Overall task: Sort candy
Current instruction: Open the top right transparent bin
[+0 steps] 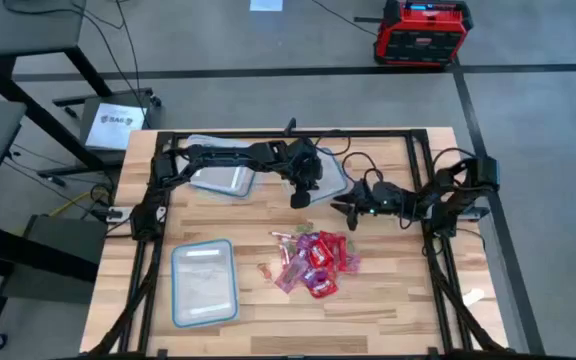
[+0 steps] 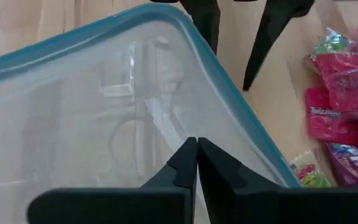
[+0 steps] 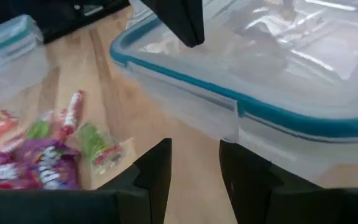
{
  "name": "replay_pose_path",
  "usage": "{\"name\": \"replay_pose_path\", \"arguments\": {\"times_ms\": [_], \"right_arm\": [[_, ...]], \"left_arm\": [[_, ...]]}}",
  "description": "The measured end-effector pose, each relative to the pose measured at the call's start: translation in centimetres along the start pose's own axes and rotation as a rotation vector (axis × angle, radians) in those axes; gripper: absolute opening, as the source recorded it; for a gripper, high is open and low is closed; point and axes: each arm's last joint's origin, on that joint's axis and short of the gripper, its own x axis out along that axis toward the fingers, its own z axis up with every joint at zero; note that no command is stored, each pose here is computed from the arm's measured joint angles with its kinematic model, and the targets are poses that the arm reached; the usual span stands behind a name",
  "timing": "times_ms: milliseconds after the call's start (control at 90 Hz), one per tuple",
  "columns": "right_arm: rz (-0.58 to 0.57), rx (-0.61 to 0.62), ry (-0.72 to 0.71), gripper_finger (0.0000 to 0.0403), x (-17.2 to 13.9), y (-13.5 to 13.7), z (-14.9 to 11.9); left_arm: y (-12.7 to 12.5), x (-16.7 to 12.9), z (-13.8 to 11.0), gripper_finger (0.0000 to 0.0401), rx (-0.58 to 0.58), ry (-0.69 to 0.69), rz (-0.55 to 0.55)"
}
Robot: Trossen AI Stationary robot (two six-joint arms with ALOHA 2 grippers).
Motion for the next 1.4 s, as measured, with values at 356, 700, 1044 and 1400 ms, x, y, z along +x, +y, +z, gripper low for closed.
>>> {"name": "replay_pose_path", "arguments": {"times_ms": [356,700,1044,1400], "right_arm": [[0.064,0.032,-0.053,0.0123,-1.5,-1.7,0.4],[0.116,0.004,-0.031,0.0123,0.8,-1.4,0.2],[0.158,-0.009,-0.059,0.0123,1.7,-1.4,0.6],[0.436,-0.13,-0.239,0.0093,0.9,0.8,3.1]], "left_arm": [[0.0,0.2,0.3,0.0,0.007,-0.049,-0.029],[0.0,0.3,0.4,0.0,-0.023,-0.061,-0.027],[0.0,2.7,-1.0,0.0,-0.048,0.0,-0.056],[-0.1,3.3,-1.3,0.0,-0.079,0.017,-0.063]]}}
